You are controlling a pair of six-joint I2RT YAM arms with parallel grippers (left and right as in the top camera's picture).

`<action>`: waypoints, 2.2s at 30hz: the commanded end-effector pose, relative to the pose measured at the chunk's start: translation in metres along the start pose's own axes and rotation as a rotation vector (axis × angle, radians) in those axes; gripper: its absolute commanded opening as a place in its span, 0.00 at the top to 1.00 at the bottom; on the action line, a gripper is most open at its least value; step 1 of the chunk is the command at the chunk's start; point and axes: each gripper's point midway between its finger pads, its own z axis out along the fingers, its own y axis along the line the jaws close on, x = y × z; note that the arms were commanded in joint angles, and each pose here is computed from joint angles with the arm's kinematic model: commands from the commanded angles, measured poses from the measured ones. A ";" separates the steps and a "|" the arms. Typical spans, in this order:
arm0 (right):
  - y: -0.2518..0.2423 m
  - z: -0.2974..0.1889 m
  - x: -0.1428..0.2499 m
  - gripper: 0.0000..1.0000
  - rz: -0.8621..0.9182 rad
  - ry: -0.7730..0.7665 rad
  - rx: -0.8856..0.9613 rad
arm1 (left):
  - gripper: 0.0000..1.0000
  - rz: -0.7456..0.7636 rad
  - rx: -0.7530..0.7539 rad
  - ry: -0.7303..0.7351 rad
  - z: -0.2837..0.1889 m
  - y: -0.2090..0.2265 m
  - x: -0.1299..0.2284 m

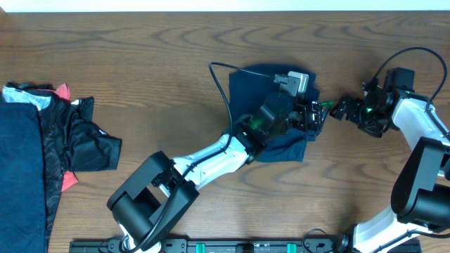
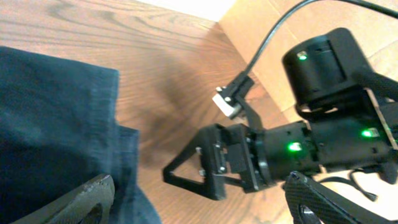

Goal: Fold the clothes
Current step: 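Fold the left end over onto the garment's right half with the left gripper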

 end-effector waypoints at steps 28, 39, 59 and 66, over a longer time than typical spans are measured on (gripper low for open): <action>0.000 -0.001 -0.005 0.01 0.013 -0.010 -0.008 | 0.25 -0.201 0.001 0.504 -0.040 0.056 0.069; 0.000 -0.001 -0.001 0.01 0.023 0.009 -0.005 | 0.32 -0.187 0.100 0.659 -0.047 0.007 0.116; 0.004 -0.001 0.004 0.01 0.009 0.029 -0.031 | 0.17 -0.101 -0.078 0.332 -0.064 0.061 -0.007; 0.050 -0.002 0.000 0.01 -0.164 0.002 -0.239 | 0.13 -0.211 -0.233 0.360 -0.092 0.128 -0.014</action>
